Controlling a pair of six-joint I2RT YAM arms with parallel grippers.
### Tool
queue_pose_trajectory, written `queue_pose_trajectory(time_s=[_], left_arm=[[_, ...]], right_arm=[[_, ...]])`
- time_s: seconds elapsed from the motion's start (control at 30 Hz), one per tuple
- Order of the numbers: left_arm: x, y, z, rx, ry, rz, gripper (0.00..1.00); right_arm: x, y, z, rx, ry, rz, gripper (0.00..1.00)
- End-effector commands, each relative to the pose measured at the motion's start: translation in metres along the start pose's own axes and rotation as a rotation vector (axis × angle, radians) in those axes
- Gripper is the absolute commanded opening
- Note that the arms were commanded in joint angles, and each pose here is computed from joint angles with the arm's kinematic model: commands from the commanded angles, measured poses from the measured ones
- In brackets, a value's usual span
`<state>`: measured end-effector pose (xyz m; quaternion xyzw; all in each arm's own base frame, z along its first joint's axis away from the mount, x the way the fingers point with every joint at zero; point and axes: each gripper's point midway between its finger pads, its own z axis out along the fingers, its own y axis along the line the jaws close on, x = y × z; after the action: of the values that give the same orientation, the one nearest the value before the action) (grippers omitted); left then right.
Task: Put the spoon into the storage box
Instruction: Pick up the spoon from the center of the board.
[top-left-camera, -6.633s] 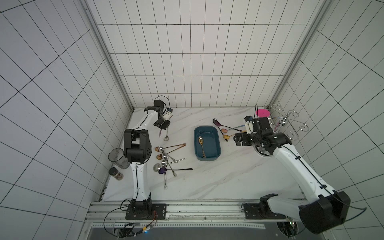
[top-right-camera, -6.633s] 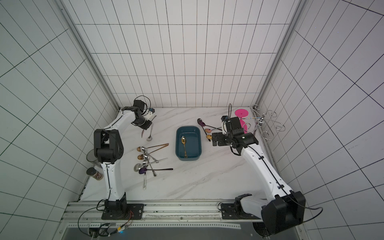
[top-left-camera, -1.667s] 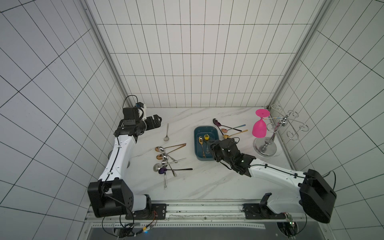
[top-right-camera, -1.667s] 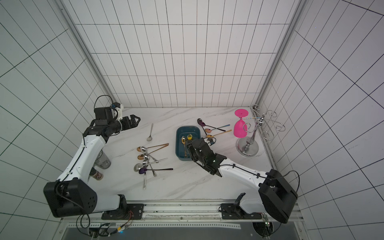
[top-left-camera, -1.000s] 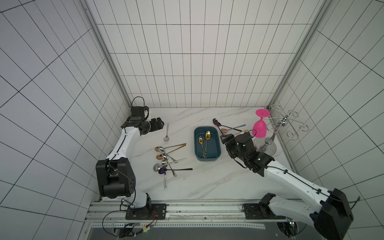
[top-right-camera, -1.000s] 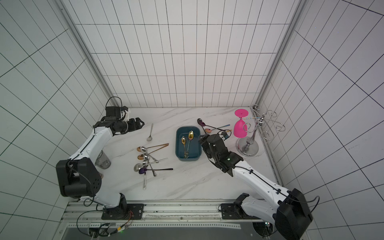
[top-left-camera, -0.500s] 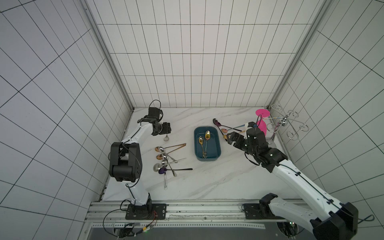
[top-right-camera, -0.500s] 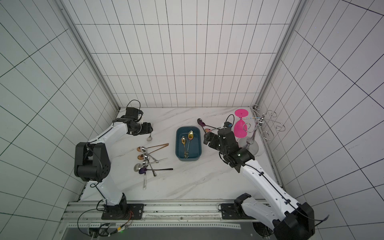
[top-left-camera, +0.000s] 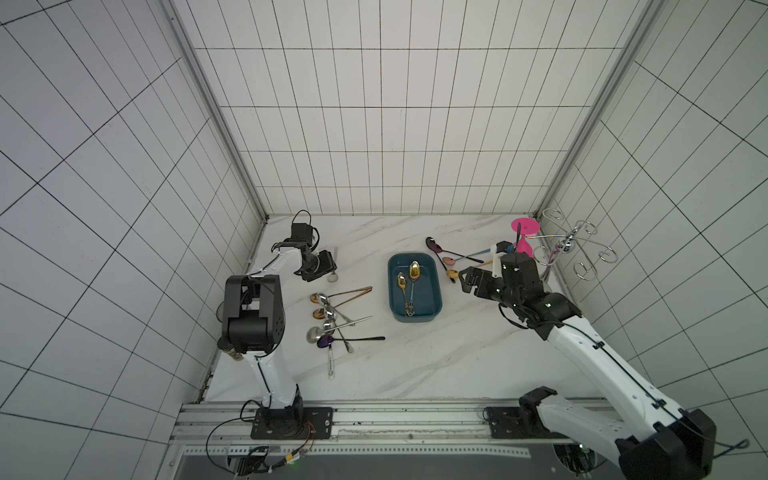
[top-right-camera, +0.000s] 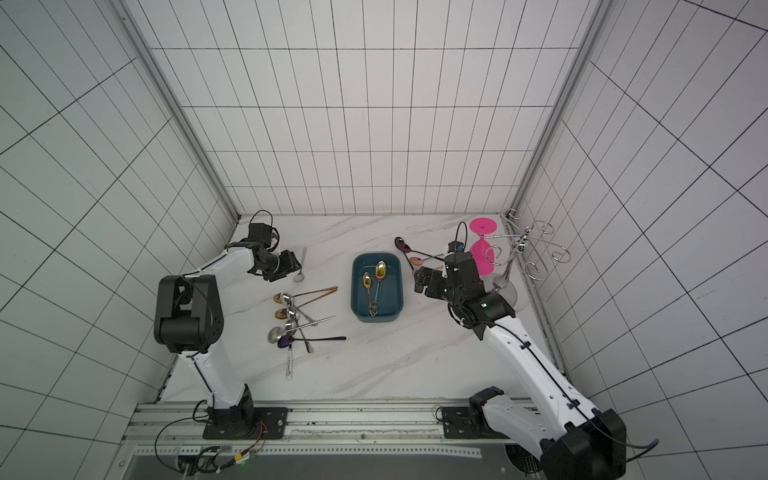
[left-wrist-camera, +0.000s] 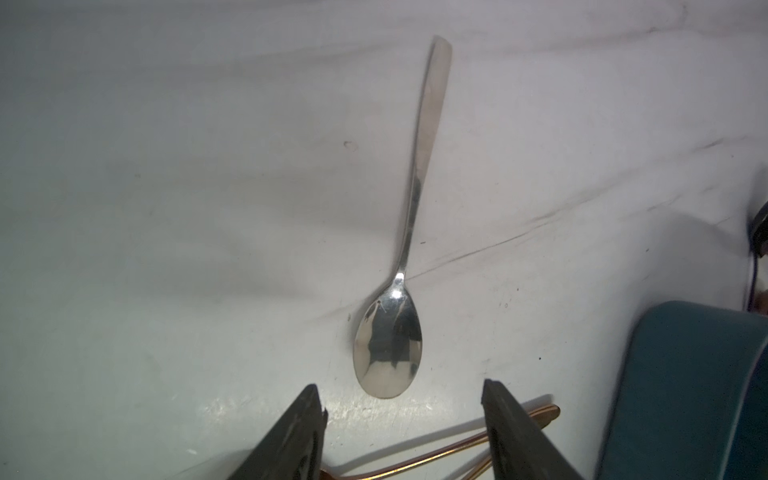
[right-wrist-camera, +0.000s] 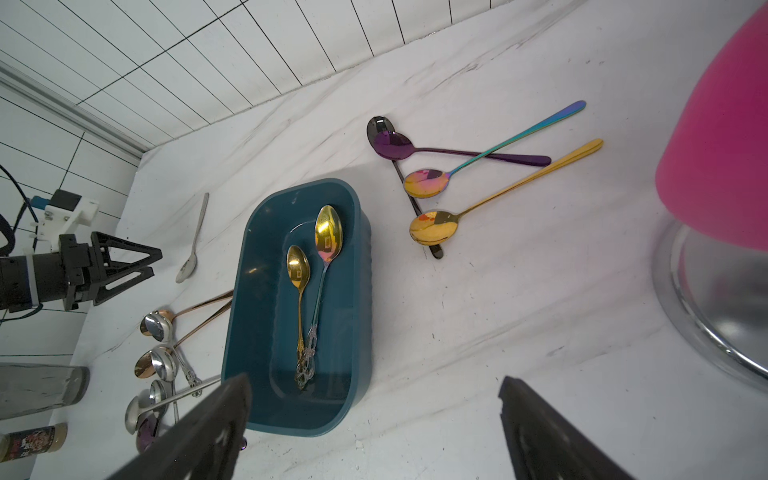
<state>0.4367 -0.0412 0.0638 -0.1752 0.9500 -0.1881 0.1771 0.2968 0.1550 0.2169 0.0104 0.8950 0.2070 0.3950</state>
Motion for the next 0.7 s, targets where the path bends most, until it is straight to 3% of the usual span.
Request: queue_pose_trajectory(time_s=[0.0,0.3,0.67], left_arm=[[0.003,-0.015,0.008,0.147,0.020,-0.128,0.62],[0.010,-0.007,0.025,0.258,0.070,-0.319,0.59],[0.025,0.010,0.045,0.250,0.113,-0.475,0.52]], right_arm=[[-0.009,0.000,-0.005,-0.005,-0.012,-0.015,0.97],[-0.010,-0.006,-0.007,0.004,-0.018,0.006,0.97],[-0.012,-0.009,-0.006,0.014,-0.018,0.015,0.97]])
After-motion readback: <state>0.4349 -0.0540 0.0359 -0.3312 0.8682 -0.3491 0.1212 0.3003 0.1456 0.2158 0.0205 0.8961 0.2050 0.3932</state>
